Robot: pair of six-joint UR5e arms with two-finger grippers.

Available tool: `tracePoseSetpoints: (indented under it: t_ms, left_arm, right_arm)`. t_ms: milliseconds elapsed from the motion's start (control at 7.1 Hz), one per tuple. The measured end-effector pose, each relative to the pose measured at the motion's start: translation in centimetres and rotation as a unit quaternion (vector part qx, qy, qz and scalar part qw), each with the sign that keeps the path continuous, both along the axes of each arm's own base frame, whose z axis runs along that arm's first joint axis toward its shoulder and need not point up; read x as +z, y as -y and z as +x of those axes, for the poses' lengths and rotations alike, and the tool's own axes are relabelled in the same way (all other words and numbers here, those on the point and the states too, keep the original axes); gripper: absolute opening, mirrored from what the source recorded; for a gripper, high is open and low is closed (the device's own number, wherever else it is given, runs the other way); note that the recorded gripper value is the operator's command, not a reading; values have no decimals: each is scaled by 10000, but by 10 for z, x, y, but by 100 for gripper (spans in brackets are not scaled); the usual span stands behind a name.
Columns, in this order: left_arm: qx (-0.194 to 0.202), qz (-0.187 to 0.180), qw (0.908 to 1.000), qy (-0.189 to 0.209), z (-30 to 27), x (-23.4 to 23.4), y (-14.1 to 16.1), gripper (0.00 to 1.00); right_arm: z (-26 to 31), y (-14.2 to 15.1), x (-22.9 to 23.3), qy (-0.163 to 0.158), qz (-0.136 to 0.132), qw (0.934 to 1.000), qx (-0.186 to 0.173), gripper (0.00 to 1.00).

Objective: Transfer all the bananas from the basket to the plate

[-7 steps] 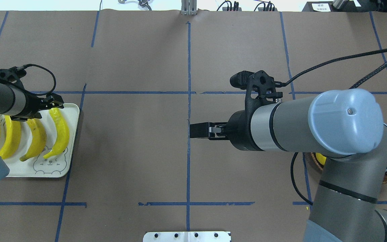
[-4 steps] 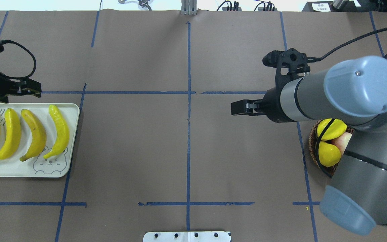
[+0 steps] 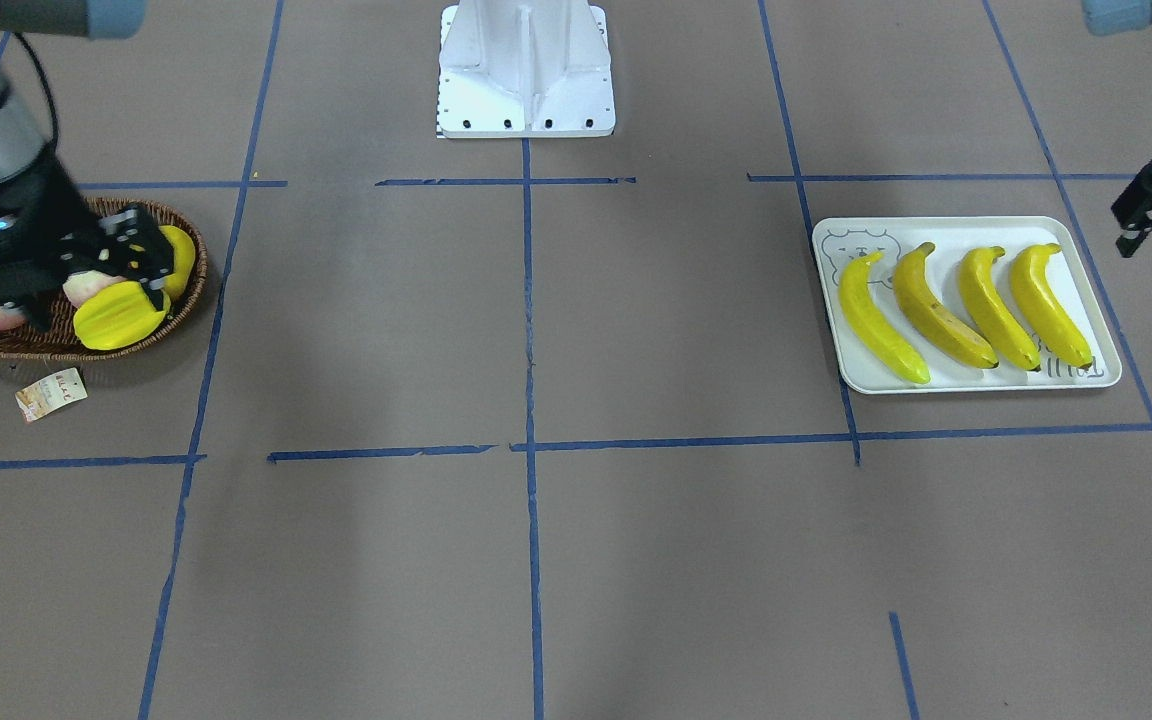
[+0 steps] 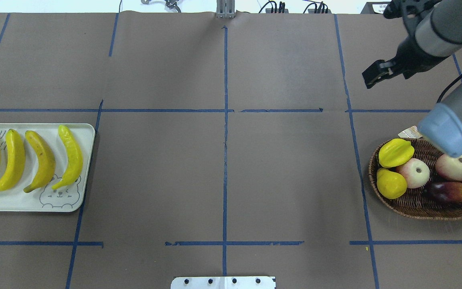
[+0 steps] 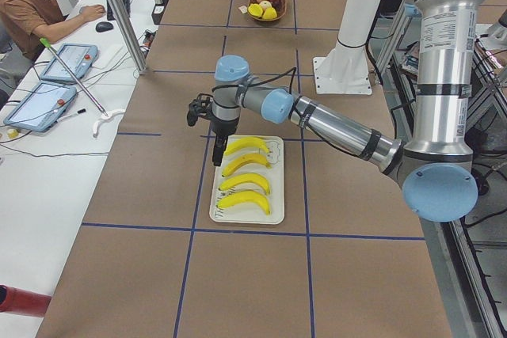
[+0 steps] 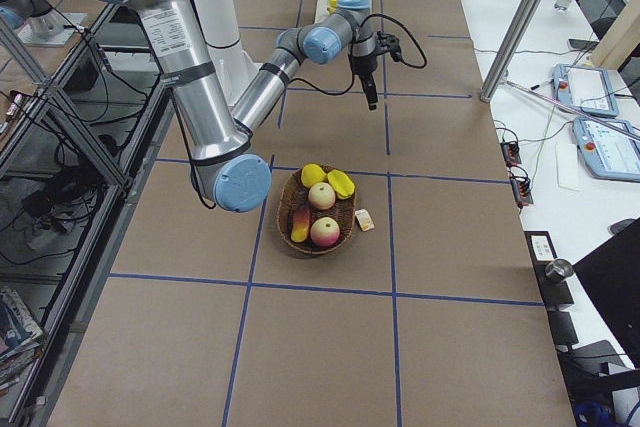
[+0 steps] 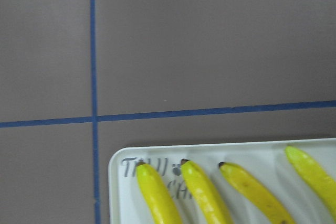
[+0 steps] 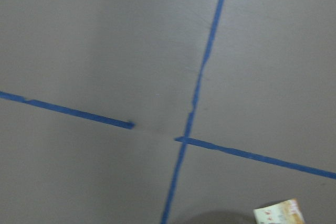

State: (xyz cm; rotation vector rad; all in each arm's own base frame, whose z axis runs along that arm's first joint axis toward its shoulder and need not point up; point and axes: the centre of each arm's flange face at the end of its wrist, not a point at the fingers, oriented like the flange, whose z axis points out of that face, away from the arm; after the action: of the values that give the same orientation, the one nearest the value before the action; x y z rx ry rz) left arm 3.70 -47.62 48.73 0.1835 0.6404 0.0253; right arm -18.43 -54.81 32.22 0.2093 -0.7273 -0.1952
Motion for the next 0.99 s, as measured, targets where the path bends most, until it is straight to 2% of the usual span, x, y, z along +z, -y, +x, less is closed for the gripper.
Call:
tracePoseSetpoints:
  t_ms: [141,282,563,704,845,986]
  left_arm:
    - [222,-145,9995,-158,-34,40,1,100]
    - [409,-265,9979,-433,-68,85,0,100]
    - [500,-356,9956,-715,-105,137,-11,100]
    - [496,-418,9950,-754,-110,148,-17,100]
    - [487,-479,9947,-771,-111,154,-22,100]
    - [482,-527,9944,-778,-111,159,-25,100]
  right_arm:
    - [55,24,48,186,-152,9994,-262,100]
    - [110,32,105,427,-297,9976,-451,100]
    - [171,13,197,826,-665,9931,-494,100]
    - [181,6,222,851,-856,9918,-432,100]
    - [192,-1,251,747,-1096,9907,-316,100]
    - [205,-13,272,646,-1194,9905,-202,100]
